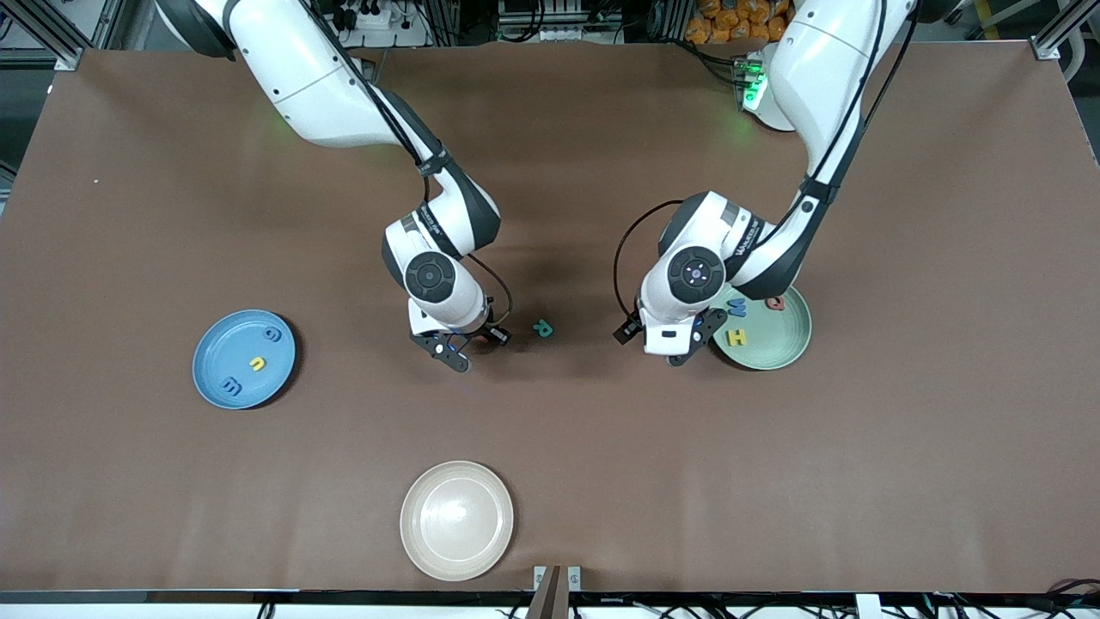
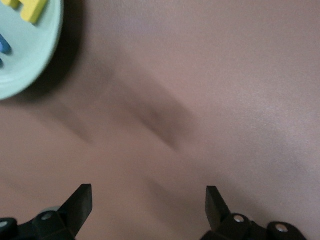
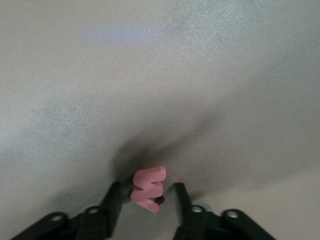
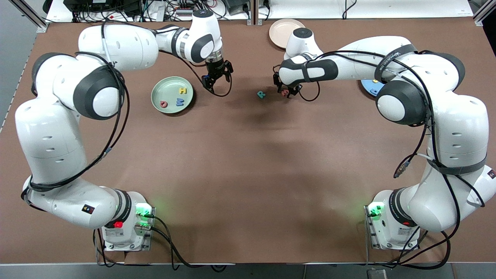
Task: Sort upper and lower case letters into plates
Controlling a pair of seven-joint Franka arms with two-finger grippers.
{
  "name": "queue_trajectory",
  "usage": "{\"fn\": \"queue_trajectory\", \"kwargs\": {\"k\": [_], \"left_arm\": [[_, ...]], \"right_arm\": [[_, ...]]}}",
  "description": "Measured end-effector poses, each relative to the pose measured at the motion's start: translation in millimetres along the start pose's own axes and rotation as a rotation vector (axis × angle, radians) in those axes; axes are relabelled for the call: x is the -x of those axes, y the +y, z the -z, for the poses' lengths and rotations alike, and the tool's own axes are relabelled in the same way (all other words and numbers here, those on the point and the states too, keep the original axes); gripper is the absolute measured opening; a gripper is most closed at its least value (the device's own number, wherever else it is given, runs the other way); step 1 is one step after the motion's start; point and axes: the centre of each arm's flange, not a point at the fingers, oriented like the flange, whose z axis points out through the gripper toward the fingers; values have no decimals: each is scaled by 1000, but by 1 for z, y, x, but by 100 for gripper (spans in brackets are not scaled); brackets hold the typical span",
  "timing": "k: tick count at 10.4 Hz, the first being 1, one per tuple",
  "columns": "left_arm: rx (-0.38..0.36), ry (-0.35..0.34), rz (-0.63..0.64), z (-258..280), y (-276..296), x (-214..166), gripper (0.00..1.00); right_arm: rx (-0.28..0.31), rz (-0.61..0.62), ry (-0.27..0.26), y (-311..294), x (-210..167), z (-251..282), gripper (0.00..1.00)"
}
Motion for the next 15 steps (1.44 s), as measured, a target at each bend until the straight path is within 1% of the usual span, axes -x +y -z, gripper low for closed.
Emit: {"fn": "queue_trajectory", "kwargs": {"k": [1, 2, 4, 6, 8, 9, 10, 12, 13, 14, 15], "left_arm": [[1, -2, 19, -4, 7, 8, 100], [8, -3, 38, -8, 16, 19, 100], [23, -4, 51, -13, 36, 43, 100], [38, -6, 76, -19, 47, 53, 100], [88, -10, 149, -18, 65, 58, 100], [108, -15, 178, -19, 76, 70, 100], [129, -20, 198, -24, 86, 84, 100], [184, -29, 244, -33, 96, 102, 100], [202, -32, 253, -41, 99, 108, 100], [202, -29, 256, -52, 100, 113, 100], [194, -21, 253, -61, 99, 115, 100]], "right_arm": [[2, 0, 0, 0, 0, 2, 30], [2, 0, 0, 0, 0, 1, 28], [1, 2, 1, 0, -1, 2, 28], [-11, 19, 16, 4, -18, 9, 28], [-21, 58, 25, 18, -63, 29, 28], [-15, 94, 20, 32, -91, 43, 28], [-6, 132, 12, 50, -117, 59, 28], [21, 215, -20, 95, -169, 88, 28], [37, 258, -32, 122, -195, 100, 28], [74, 300, -30, 150, -219, 107, 28], [132, 334, -11, 174, -240, 109, 28]]}}
